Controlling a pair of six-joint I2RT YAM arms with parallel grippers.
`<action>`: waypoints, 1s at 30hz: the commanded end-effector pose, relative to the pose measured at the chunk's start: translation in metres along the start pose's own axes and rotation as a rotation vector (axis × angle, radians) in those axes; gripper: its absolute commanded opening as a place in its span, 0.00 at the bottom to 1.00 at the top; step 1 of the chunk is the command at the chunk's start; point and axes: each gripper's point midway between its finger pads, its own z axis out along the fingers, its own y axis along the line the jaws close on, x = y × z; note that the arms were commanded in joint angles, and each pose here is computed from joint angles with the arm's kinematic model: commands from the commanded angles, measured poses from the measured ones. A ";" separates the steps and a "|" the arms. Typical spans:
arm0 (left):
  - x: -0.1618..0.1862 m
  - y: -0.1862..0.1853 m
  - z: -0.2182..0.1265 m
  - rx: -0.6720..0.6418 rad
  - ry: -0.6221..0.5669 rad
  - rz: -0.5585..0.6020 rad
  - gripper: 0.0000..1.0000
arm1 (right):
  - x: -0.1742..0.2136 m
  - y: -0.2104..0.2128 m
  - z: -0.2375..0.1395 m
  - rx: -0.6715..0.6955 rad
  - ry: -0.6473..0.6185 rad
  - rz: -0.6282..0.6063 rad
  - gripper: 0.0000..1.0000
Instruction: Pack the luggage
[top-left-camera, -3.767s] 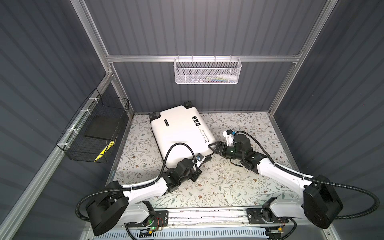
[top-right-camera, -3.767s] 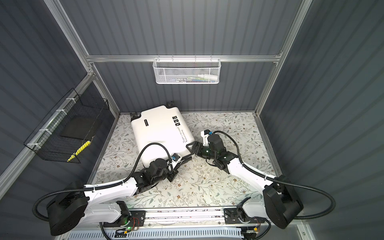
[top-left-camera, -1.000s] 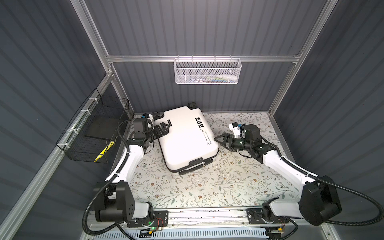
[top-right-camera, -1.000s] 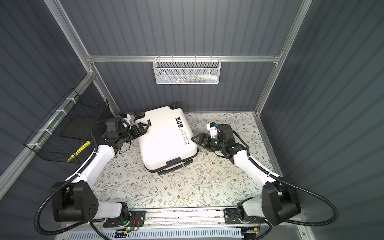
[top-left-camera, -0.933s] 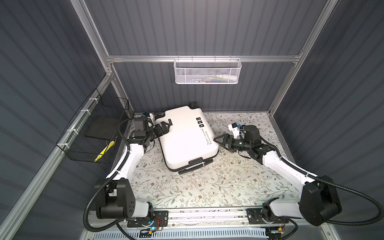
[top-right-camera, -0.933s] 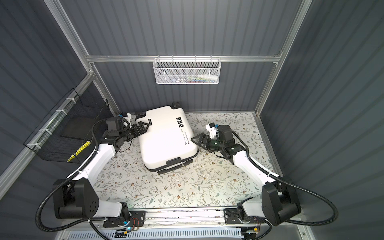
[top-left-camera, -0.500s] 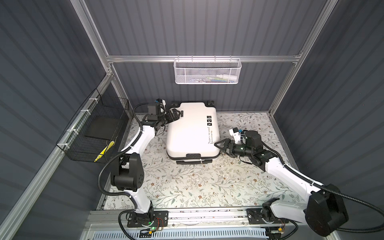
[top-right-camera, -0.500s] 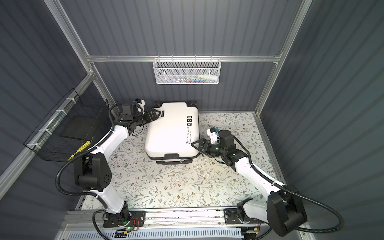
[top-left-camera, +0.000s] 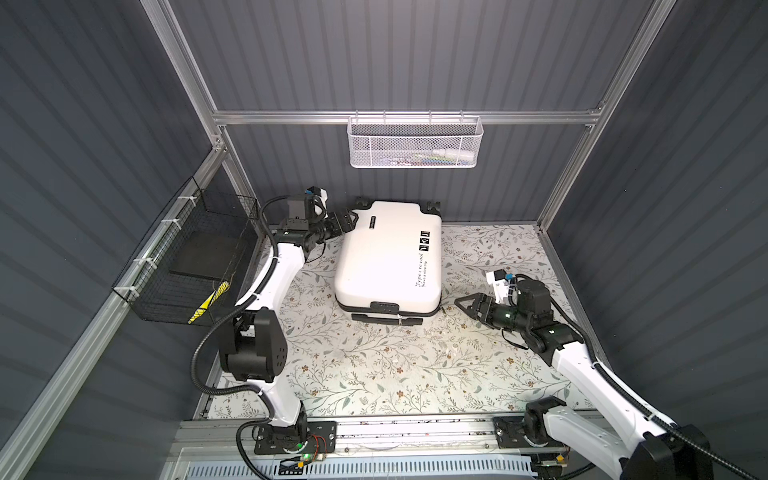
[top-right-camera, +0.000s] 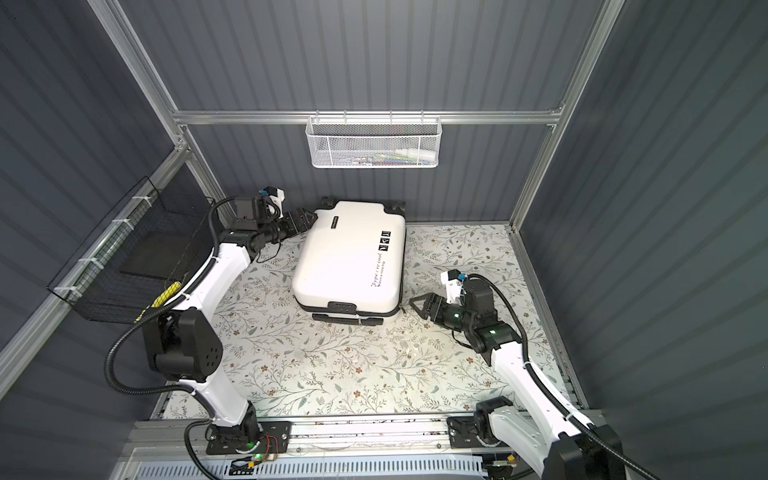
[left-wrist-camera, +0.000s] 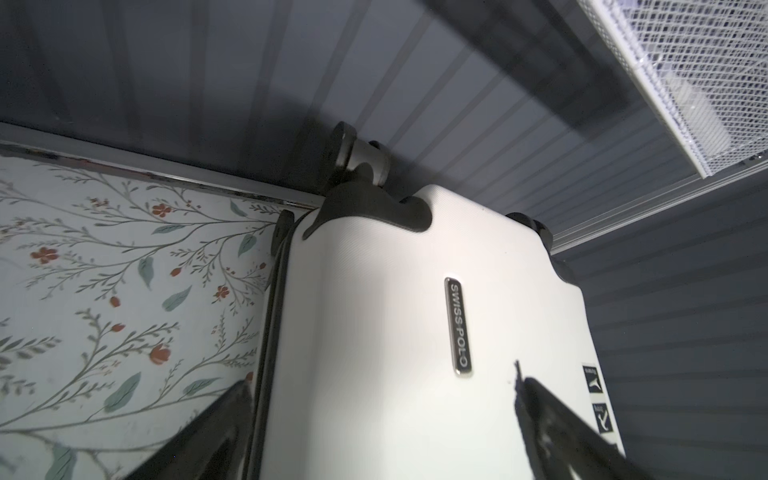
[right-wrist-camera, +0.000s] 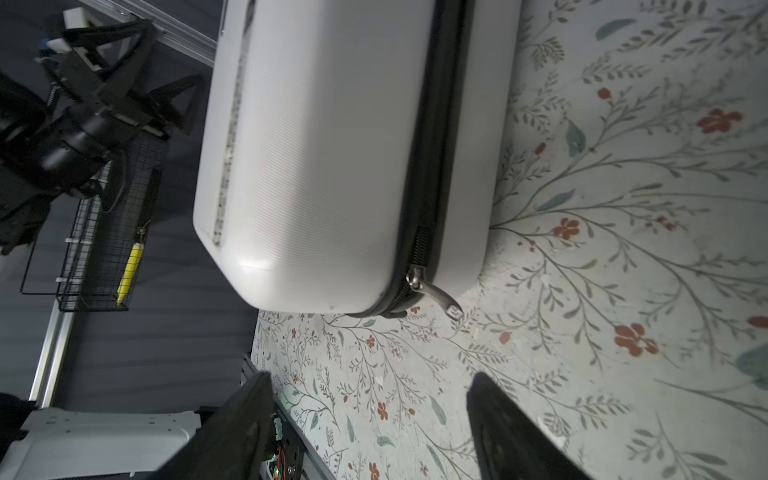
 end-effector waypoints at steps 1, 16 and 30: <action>0.000 -0.020 -0.034 0.033 -0.036 -0.004 1.00 | 0.005 -0.011 0.005 0.020 0.011 -0.082 0.66; 0.064 -0.030 -0.104 0.091 -0.035 -0.126 1.00 | 0.011 -0.026 0.049 -0.111 0.056 -0.177 0.41; 0.103 -0.021 -0.119 0.077 0.022 -0.143 1.00 | 0.019 -0.022 0.076 -0.230 0.100 -0.213 0.45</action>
